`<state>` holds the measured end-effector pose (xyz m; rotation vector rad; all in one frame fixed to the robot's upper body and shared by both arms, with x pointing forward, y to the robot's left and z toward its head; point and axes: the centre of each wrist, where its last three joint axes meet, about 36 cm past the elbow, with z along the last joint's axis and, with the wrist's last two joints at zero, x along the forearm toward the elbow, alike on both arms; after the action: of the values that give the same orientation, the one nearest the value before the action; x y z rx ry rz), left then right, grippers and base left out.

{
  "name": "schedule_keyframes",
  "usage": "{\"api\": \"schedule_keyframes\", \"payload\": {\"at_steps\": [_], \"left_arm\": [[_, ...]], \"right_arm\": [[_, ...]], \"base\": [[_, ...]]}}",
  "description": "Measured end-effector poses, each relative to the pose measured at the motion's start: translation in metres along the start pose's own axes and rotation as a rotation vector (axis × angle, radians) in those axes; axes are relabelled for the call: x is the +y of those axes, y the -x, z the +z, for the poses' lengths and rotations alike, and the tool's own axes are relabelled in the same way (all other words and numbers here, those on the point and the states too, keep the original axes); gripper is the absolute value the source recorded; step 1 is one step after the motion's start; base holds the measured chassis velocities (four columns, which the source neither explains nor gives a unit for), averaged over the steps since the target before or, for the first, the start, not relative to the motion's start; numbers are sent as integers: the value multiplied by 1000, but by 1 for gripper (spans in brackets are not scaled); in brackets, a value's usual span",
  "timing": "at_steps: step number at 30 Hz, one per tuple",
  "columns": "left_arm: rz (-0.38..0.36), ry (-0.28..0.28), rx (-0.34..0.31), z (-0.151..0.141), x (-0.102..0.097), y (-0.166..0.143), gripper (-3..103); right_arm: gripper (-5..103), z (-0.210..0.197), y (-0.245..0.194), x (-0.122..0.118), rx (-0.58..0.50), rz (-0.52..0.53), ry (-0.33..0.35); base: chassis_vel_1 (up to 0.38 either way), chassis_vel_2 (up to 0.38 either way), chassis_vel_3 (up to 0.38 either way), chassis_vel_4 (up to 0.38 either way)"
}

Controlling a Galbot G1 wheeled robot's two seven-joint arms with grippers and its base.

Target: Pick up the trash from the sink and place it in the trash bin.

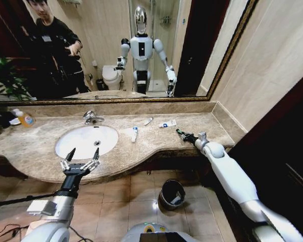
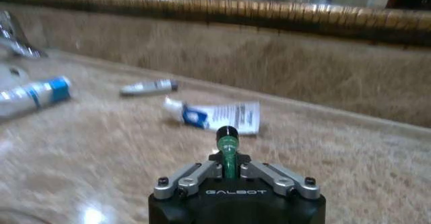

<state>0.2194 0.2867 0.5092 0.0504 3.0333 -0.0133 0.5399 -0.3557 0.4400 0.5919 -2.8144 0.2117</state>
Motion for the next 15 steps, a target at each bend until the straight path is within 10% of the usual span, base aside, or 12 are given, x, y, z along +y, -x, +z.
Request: {"api": "schedule_keyframes", "payload": {"at_steps": [15], "left_arm": [[0,0,0,0,0,0,100]], "right_arm": [[8,0,-93,65,-140,-39,63]], "base": [[0,0,0,0]]}}
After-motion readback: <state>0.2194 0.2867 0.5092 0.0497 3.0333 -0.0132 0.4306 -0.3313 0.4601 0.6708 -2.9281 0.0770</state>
